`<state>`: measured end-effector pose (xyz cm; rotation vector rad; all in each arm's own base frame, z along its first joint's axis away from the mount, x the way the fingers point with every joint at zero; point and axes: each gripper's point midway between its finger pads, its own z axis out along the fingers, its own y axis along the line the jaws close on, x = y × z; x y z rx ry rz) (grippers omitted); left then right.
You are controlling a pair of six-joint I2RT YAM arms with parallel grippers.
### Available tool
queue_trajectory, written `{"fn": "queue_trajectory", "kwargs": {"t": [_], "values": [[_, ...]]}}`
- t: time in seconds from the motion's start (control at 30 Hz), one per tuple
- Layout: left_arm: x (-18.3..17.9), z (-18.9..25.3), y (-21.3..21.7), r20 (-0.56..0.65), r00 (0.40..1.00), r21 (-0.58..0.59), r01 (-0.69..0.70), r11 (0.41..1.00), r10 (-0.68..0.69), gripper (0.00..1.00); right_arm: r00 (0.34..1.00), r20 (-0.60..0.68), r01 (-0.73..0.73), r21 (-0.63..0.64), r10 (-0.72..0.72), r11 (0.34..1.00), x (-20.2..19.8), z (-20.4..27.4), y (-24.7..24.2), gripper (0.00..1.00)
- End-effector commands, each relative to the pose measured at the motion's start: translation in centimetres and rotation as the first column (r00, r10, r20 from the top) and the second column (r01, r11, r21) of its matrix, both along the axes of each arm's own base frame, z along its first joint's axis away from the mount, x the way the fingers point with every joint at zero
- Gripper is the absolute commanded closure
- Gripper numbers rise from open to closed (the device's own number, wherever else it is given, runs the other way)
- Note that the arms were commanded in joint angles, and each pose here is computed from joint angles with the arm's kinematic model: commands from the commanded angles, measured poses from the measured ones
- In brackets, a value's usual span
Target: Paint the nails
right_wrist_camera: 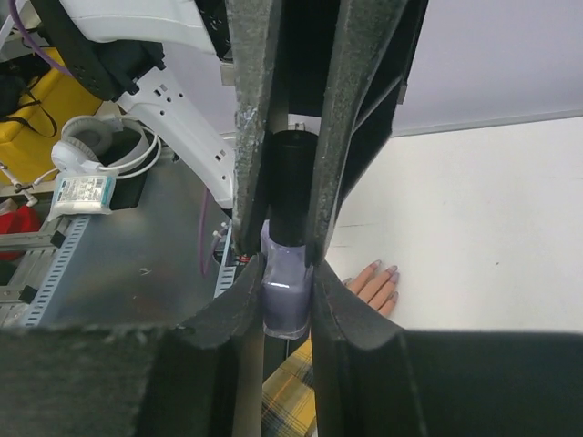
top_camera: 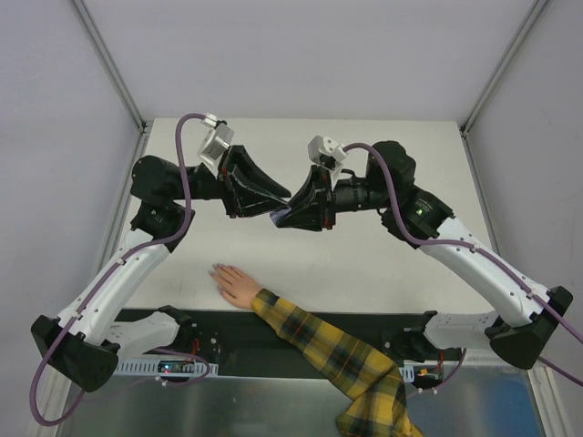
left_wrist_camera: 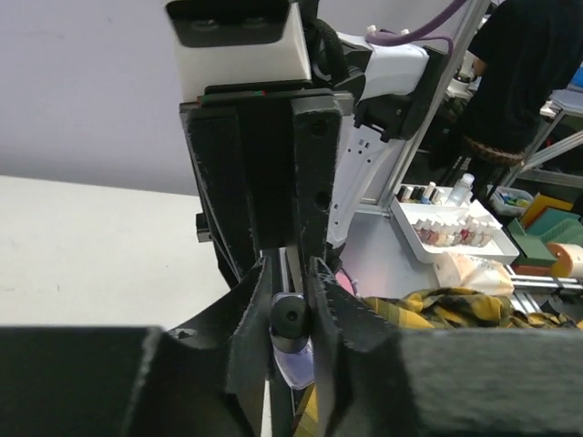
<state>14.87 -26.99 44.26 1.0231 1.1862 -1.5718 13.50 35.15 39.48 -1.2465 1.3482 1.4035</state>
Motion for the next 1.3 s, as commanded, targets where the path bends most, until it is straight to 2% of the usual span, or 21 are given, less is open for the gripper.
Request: {"fn": "queue_trajectory", "kwargs": {"t": [0.0,0.03,0.07,0.1,0.13,0.2,0.23,0.3,0.33,0.47,0.6,0.63,0.83,0.87,0.97,1.07,1.1,1.13,1.2,1.23,1.27], "values": [[1.6,-0.9,-0.4,-0.013,0.997,0.042,-0.079,0.996,0.079,0.61,0.998,0.063,0.005,0.052,-0.008,0.999,-0.8,2.0,-0.9,1.00],[1.9,-0.9,-0.3,0.006,0.994,0.042,-0.114,0.993,0.114,0.52,0.990,0.067,0.120,0.038,-0.122,0.992,1.2,1.8,-0.9,1.00],[3.0,-0.7,-0.2,-0.002,0.983,0.033,-0.183,0.983,0.183,0.39,0.983,0.065,0.169,0.020,-0.170,0.985,1.9,1.4,-0.9,1.00],[3.5,-1.3,-0.1,-0.038,0.975,0.061,-0.215,0.975,0.217,0.36,0.975,0.066,0.213,-0.008,-0.212,0.977,2.5,0.7,-1.0,1.00],[3.8,-1.1,0.1,-0.024,0.968,0.057,-0.248,0.967,0.250,0.34,0.943,0.089,0.323,-0.018,-0.320,0.946,4.3,0.3,-1.3,1.00],[5.2,-1.2,0.5,-0.041,0.939,0.058,-0.339,0.939,0.342,0.32,0.908,0.108,0.411,-0.033,-0.406,0.911,5.3,-0.3,-1.3,1.00],[5.5,-1.2,0.9,-0.042,0.923,0.055,-0.381,0.923,0.383,0.31,0.861,0.121,0.500,-0.035,-0.493,0.865,6.8,-0.4,-1.7,0.99],[6.6,-1.6,1.5,-0.061,0.887,0.057,-0.455,0.889,0.458,0.29,0.826,0.139,0.556,-0.039,-0.547,0.830,7.3,-0.6,-1.4,1.00],[6.6,-1.6,1.6,-0.052,0.883,0.057,-0.463,0.885,0.466,0.29,0.785,0.156,0.611,-0.036,-0.600,0.791,8.3,-0.6,-1.8,1.00],[7.0,-1.8,1.7,-0.062,0.875,0.068,-0.477,0.876,0.481,0.32,0.738,0.186,0.663,-0.019,-0.648,0.749,8.6,-0.1,-1.0,1.00],[7.4,-2.3,1.5,-0.080,0.870,0.094,-0.479,0.873,0.486,0.41,0.702,0.229,0.693,0.000,-0.674,0.721,9.0,0.3,-0.4,1.00],[7.5,-2.5,1.4,-0.085,0.871,0.102,-0.475,0.874,0.484,0.47,0.690,0.234,0.703,0.004,-0.685,0.711,9.2,0.3,-0.4,0.99],[7.6,-2.8,1.0,-0.095,0.884,0.122,-0.446,0.887,0.458,0.70,0.665,0.259,0.717,0.039,-0.700,0.696,9.1,0.9,0.0,1.00],[7.4,-2.8,0.8,-0.094,0.893,0.125,-0.429,0.895,0.441,0.82,0.666,0.259,0.716,0.042,-0.700,0.697,9.0,0.8,0.1,1.00],[6.7,-2.8,0.2,-0.096,0.920,0.133,-0.367,0.921,0.380,1.00,0.661,0.259,0.718,0.057,-0.704,0.694,8.9,1.0,-0.3,1.00],[6.1,-2.7,-0.3,-0.091,0.944,0.127,-0.306,0.944,0.318,1.00,0.691,0.269,0.682,0.067,-0.671,0.729,8.2,1.2,-0.6,1.00],[5.1,-2.6,-0.4,-0.081,0.962,0.125,-0.250,0.960,0.261,1.00,0.722,0.271,0.646,0.063,-0.636,0.760,7.6,1.0,-0.5,1.00],[4.7,-2.0,-0.6,-0.061,0.972,0.095,-0.222,0.970,0.228,1.00,0.831,0.260,0.492,0.069,-0.491,0.868,4.9,1.3,0.5,1.00],[3.0,-1.8,-0.7,-0.035,0.991,0.076,-0.123,0.990,0.126,1.00,0.915,0.165,0.361,0.067,-0.367,0.930,4.0,1.3,-0.1,1.00],[2.3,-1.5,-0.7,-0.050,0.995,0.064,-0.085,0.994,0.088,1.00,0.967,0.132,0.210,0.077,-0.219,0.975,2.5,1.5,-0.4,1.00],[1.8,-1.0,-0.6,-0.010,0.998,0.036,-0.060,0.998,0.060,1.00,0.980,0.117,0.146,0.109,-0.159,0.983,1.9,2.4,-0.6,1.00]]}}
